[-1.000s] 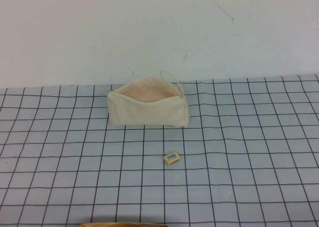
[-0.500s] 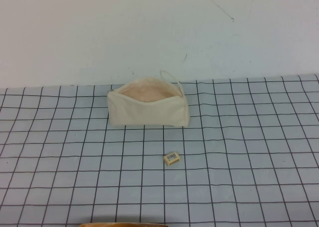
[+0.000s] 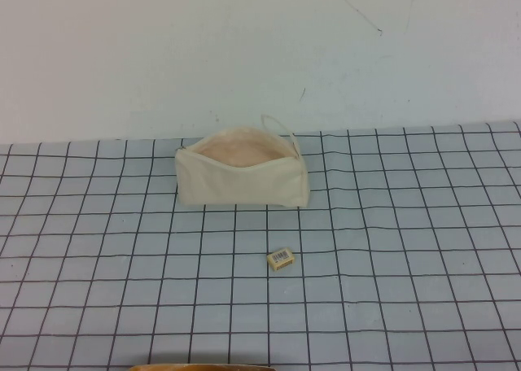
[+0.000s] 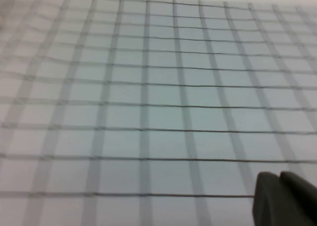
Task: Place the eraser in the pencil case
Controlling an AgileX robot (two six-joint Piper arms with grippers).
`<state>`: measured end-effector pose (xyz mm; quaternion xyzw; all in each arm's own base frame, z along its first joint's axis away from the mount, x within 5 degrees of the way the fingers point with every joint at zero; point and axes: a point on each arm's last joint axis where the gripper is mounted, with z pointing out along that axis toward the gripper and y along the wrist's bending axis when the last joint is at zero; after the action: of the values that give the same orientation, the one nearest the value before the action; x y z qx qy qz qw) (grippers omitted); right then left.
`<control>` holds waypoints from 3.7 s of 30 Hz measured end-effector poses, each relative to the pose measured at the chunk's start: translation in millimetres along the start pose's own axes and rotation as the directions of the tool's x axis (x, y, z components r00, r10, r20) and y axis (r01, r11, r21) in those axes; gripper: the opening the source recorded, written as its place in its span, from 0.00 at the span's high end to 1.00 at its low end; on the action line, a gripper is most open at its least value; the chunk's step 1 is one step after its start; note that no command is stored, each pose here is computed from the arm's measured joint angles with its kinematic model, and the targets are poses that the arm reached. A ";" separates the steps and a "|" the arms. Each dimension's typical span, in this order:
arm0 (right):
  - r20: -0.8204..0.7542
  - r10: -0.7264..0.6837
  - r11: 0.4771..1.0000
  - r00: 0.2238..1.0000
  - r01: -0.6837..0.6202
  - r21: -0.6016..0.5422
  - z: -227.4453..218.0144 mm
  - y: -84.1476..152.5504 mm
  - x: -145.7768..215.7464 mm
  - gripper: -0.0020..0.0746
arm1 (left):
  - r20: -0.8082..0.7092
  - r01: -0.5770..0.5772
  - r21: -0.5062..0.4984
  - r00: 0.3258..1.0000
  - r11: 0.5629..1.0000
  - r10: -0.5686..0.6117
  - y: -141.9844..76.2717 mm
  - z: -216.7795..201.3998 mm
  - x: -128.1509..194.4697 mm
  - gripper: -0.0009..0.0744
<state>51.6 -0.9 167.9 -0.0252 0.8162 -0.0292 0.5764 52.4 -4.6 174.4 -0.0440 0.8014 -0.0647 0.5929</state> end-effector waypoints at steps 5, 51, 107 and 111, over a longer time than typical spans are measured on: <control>-0.059 0.606 0.771 0.793 -0.604 -0.204 -2.0 18.0 -7.0 0.98 | 0.000 0.000 0.000 1.000 1.000 0.000 0.0 0.0 0.0 0.99; -0.538 -0.649 0.737 0.539 0.267 -0.621 143.7 117.0 -240.1 0.98 | 0.000 0.000 0.000 1.000 1.000 0.000 0.0 0.0 0.0 0.99; -0.638 -0.594 0.779 0.490 0.150 -0.609 317.5 313.4 -131.6 0.58 | 0.000 -0.002 0.000 1.000 1.000 0.002 0.0 0.0 0.0 0.99; -0.625 -0.603 0.770 0.495 0.157 -0.618 311.9 313.5 -154.6 0.58 | 0.000 -0.002 0.000 1.000 1.000 0.002 0.0 0.0 0.0 0.99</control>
<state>395.0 317.4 185.0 -0.3389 0.9348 0.0359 0.0996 52.4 -4.6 174.4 -0.0433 0.8015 -0.0642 0.5930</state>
